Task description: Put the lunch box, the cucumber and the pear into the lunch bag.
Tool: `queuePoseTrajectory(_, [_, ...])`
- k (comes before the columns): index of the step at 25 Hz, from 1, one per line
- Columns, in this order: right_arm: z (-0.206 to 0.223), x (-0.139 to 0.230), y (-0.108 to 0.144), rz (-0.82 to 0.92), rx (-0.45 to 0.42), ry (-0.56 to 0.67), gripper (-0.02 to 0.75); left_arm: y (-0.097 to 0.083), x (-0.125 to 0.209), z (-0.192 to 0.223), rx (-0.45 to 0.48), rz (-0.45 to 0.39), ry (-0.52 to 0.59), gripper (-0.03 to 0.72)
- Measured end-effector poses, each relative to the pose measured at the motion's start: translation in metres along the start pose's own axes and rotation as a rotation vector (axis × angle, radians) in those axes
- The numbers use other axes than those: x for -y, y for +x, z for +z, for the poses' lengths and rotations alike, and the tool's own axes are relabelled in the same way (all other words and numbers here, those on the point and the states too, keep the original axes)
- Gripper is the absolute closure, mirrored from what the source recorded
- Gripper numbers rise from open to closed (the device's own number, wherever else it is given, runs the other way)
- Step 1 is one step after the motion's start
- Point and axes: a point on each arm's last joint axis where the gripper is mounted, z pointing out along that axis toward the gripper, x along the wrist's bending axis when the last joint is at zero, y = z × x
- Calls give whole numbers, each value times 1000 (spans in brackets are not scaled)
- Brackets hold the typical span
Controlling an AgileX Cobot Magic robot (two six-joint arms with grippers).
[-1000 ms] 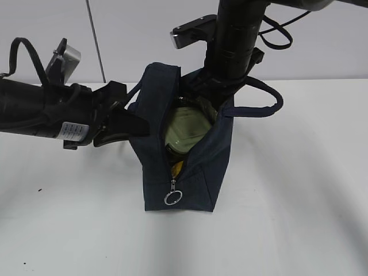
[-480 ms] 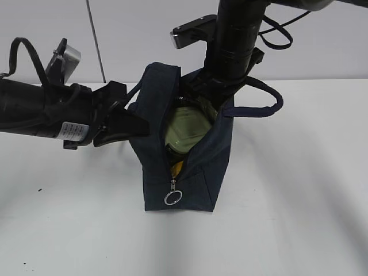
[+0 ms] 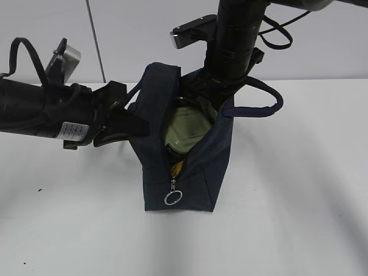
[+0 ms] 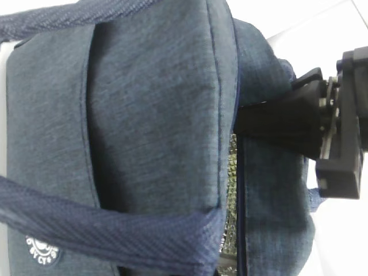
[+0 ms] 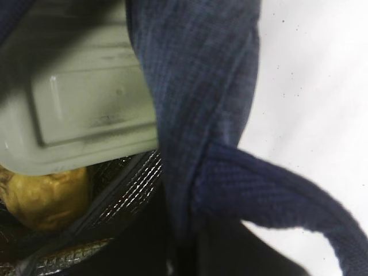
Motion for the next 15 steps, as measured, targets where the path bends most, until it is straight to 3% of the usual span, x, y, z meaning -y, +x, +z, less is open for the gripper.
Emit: queuePoseTrajectory(15, [0,0,0,0,0,0,731,0,0,0,0,0,0,707])
